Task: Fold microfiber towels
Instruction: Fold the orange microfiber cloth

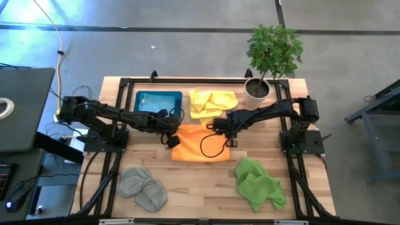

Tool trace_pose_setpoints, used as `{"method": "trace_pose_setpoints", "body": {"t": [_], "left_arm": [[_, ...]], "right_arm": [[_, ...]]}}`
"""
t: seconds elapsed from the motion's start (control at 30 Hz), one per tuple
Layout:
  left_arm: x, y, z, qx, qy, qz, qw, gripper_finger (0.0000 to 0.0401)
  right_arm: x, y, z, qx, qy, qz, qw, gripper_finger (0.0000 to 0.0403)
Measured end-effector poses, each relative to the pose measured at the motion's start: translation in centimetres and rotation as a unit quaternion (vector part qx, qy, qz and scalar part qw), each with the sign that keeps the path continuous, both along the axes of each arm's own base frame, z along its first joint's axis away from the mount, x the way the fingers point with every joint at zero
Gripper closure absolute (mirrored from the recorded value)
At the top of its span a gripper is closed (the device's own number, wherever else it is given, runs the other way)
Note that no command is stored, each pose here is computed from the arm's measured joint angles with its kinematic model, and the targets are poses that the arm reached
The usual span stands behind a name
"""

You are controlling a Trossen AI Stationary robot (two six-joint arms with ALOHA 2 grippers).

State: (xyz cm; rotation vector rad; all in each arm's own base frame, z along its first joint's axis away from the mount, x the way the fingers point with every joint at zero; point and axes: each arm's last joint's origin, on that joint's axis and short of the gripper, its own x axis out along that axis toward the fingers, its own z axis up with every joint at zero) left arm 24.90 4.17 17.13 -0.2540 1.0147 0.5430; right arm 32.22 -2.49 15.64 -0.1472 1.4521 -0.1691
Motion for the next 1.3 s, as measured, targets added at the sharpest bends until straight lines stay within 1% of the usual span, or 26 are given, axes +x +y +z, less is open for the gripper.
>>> {"method": "trace_pose_setpoints", "body": {"t": [0.13, 0.3, 0.5, 0.67, 1.07, 1.3], "left_arm": [[-0.2, 0.0, -0.1, 0.003, 0.009, 0.005, 1.0, 0.0401], [-0.2, 0.0, -0.1, 0.006, 0.01, 0.007, 1.0, 0.0401], [-0.2, 0.0, -0.1, 0.007, 0.01, 0.007, 1.0, 0.0401], [-0.2, 0.0, -0.1, 0.008, 0.011, 0.004, 1.0, 0.0401], [-0.2, 0.0, -0.1, 0.011, 0.012, 0.005, 1.0, 0.0401], [-0.1, 0.1, 0.0, 0.021, 0.01, 0.01, 1.0, 0.0401]], "right_arm": [[0.1, -0.5, 0.0, -0.001, -0.008, -0.007, 1.0, 0.0274], [0.4, -0.6, 0.1, 0.008, -0.024, -0.007, 1.0, 0.0278], [0.7, -0.5, 0.0, 0.036, -0.04, -0.006, 0.999, 0.0299], [0.7, -0.5, -0.2, 0.036, -0.035, -0.006, 0.999, 0.0324], [0.8, -0.5, -0.9, 0.032, -0.021, -0.007, 0.999, 0.0397], [0.4, -0.5, -0.3, 0.021, -0.015, -0.005, 1.0, 0.0402]]}}
